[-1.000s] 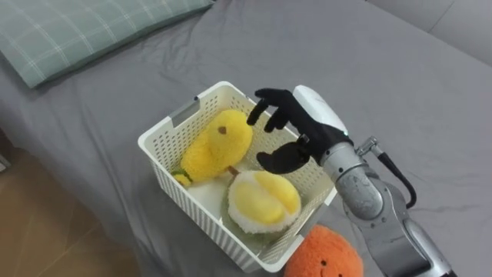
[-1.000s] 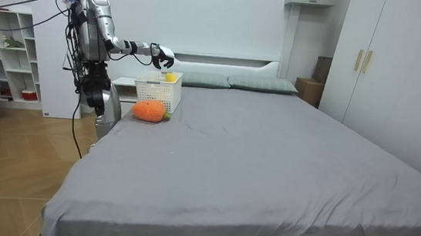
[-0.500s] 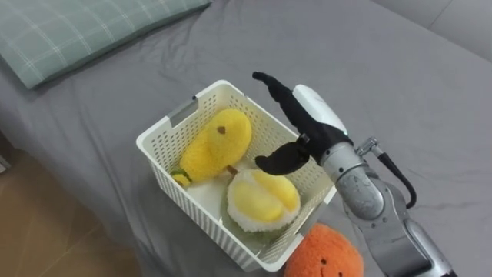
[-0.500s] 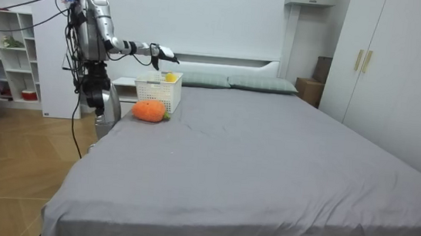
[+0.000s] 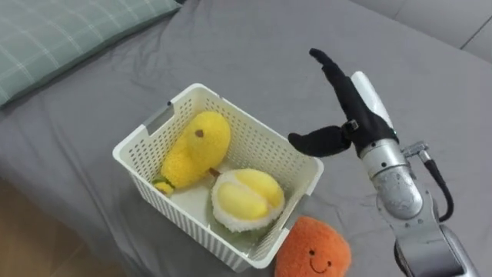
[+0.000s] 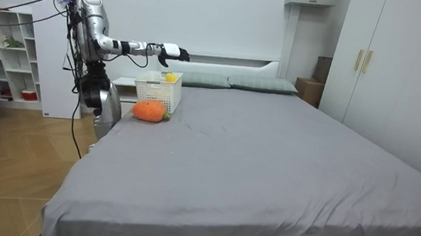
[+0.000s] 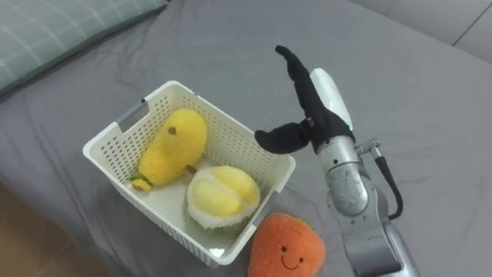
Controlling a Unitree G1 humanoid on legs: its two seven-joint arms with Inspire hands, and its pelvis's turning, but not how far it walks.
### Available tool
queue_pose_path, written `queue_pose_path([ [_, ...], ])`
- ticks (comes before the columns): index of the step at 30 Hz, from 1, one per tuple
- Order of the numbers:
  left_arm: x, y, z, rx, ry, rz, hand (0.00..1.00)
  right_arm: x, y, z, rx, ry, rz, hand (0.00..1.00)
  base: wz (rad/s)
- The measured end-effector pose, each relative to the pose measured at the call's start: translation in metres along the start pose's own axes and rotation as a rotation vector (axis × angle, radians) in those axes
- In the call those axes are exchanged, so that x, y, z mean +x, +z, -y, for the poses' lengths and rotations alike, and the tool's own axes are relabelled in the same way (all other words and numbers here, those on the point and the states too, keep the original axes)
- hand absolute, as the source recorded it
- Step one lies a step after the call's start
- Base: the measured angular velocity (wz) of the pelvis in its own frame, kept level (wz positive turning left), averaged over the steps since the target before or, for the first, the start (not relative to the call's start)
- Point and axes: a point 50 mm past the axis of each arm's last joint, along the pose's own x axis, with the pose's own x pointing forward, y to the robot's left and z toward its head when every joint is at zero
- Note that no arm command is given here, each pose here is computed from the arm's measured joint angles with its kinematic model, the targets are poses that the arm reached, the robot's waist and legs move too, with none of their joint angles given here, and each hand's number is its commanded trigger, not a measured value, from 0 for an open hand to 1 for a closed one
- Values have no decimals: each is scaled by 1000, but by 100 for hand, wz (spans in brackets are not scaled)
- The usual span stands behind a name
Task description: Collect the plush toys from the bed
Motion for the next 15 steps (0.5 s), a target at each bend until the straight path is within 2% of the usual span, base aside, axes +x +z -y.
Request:
queue_pose_path([
  [4, -1, -10, -1, -2, 2, -27, 0, -8, -16, 4, 29, -26, -67, 0, -23],
  [9, -1, -17, -5, -34, 15, -54, 0, -17, -42, 16, 115, -127, -175, 0, -9],
  [15, -2, -16, -3, -39, 1, -54, 0, -33, -59, 19, 82, -145, -250, 0, -12],
])
